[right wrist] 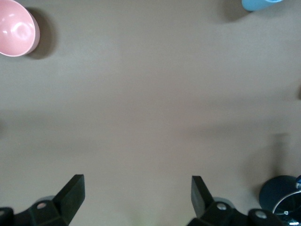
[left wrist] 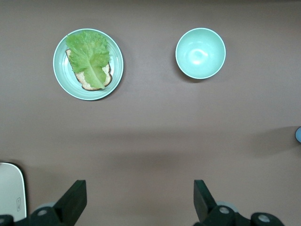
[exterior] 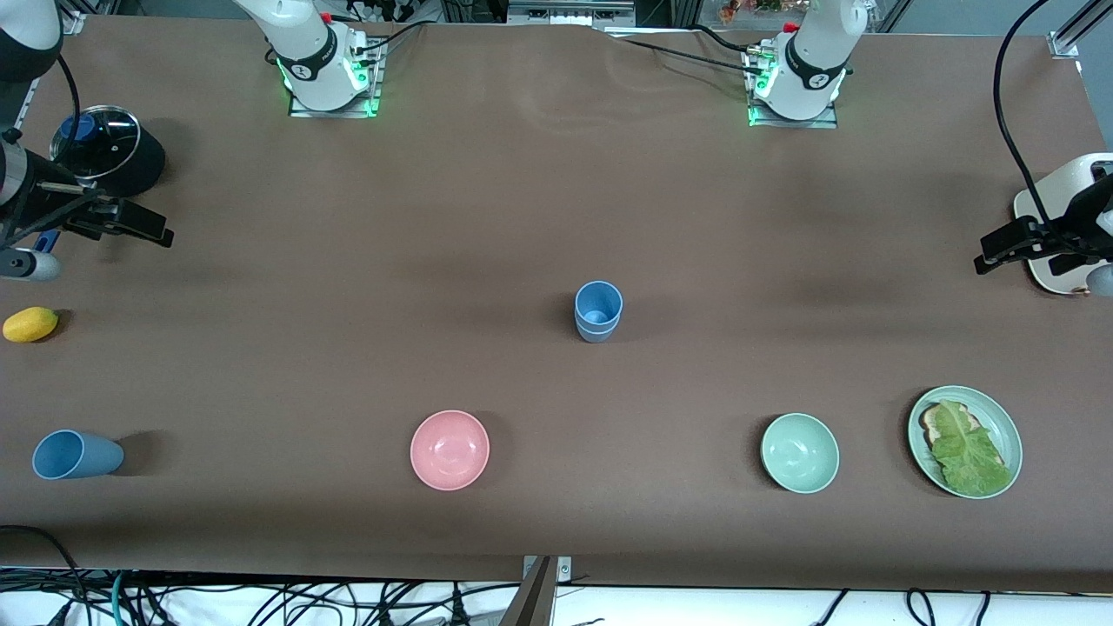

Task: Stack blue cups with both arms

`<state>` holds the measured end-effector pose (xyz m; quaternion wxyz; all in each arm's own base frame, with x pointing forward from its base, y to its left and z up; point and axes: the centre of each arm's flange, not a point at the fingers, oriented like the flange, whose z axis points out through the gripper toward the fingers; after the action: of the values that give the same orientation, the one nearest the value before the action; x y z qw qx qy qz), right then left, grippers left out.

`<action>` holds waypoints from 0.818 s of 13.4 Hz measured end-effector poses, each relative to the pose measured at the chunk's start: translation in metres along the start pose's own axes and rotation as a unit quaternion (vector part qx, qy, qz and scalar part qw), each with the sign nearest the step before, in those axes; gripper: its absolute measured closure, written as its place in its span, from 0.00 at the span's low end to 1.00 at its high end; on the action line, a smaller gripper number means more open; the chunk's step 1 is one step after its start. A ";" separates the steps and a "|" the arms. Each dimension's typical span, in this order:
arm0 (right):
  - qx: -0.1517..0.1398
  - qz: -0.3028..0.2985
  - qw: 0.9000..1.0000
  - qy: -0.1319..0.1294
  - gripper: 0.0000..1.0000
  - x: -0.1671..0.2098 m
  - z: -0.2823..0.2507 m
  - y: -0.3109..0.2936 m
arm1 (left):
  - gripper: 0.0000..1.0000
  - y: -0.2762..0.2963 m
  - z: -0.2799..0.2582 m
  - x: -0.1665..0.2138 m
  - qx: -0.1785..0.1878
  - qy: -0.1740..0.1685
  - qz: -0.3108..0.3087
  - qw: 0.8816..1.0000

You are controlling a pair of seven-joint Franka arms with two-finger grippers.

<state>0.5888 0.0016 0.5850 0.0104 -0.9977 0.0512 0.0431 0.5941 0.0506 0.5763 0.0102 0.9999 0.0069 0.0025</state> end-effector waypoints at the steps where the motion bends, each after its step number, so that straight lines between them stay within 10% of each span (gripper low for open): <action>1: -0.001 0.000 1.000 0.006 0.00 -0.001 -0.006 0.001 | 0.00 0.000 0.000 0.000 0.000 0.000 0.000 1.000; 11: -0.008 -0.003 1.000 0.017 0.00 -0.005 -0.016 -0.001 | 0.00 0.000 0.000 0.000 0.000 0.000 0.000 1.000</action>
<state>0.5856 0.0031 0.6013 0.0015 -0.9985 0.0475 0.0269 0.5941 0.0505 0.5762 0.0102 0.9999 0.0068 0.0024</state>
